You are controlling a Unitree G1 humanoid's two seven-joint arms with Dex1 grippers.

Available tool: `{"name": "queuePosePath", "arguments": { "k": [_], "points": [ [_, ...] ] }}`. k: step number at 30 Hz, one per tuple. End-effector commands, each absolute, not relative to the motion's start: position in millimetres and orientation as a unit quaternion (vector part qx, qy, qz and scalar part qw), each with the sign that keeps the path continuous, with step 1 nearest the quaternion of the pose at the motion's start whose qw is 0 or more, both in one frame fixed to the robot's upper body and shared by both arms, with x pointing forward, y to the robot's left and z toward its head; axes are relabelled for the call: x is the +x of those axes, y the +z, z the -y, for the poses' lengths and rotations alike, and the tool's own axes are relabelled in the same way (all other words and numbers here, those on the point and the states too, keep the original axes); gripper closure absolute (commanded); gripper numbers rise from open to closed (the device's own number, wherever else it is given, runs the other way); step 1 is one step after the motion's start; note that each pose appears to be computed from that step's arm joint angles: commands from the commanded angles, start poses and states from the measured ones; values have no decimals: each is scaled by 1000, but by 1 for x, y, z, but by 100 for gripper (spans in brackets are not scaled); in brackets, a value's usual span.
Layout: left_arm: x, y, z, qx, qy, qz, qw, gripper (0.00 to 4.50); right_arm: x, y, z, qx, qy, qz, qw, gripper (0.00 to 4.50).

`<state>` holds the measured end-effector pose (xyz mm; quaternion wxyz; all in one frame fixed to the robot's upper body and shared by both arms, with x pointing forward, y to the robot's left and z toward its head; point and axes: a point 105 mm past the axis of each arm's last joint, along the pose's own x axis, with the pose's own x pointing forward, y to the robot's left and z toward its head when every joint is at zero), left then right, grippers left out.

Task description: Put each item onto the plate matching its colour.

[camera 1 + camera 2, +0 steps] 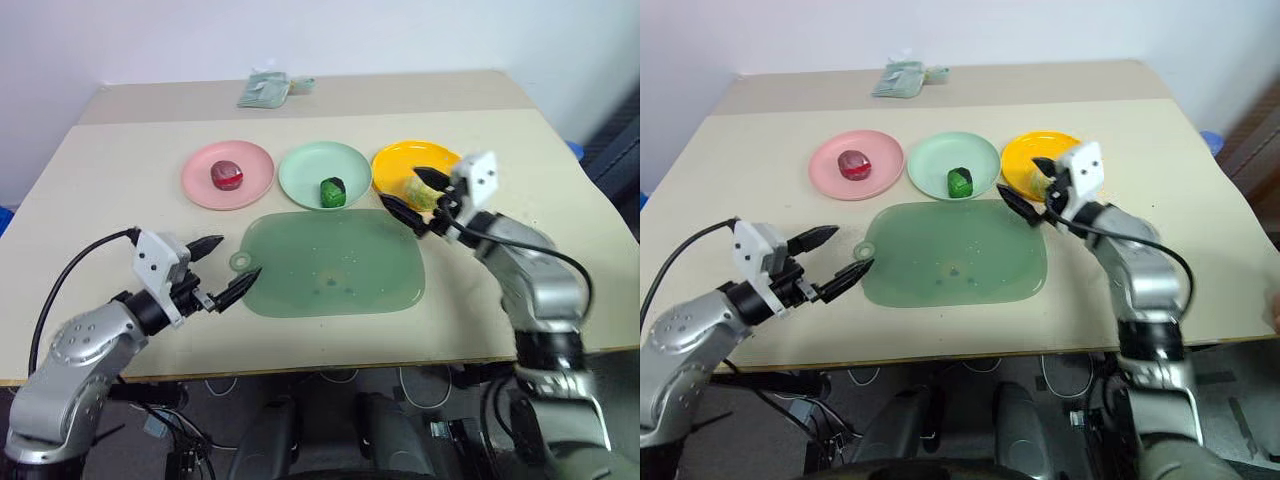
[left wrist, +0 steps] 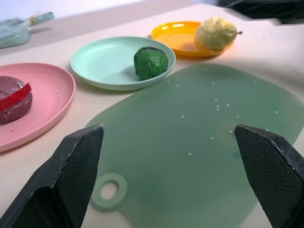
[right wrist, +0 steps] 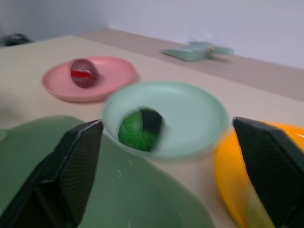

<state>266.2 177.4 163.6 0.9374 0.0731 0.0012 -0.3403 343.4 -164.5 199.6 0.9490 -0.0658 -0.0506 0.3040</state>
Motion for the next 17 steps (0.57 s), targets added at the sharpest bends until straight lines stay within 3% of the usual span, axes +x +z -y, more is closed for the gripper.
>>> {"name": "queuePosePath", "arguments": {
  "k": [1,8,17],
  "points": [
    [272,170,-179,86,-347,12,934,0,314,215,176,-79,280,58,955,5],
    [283,172,-173,79,-364,15,928,0,281,192,197,-95,245,2,965,5],
    [281,170,-166,72,-378,10,923,0,278,188,200,-91,232,-7,968,5]
  ]
}}
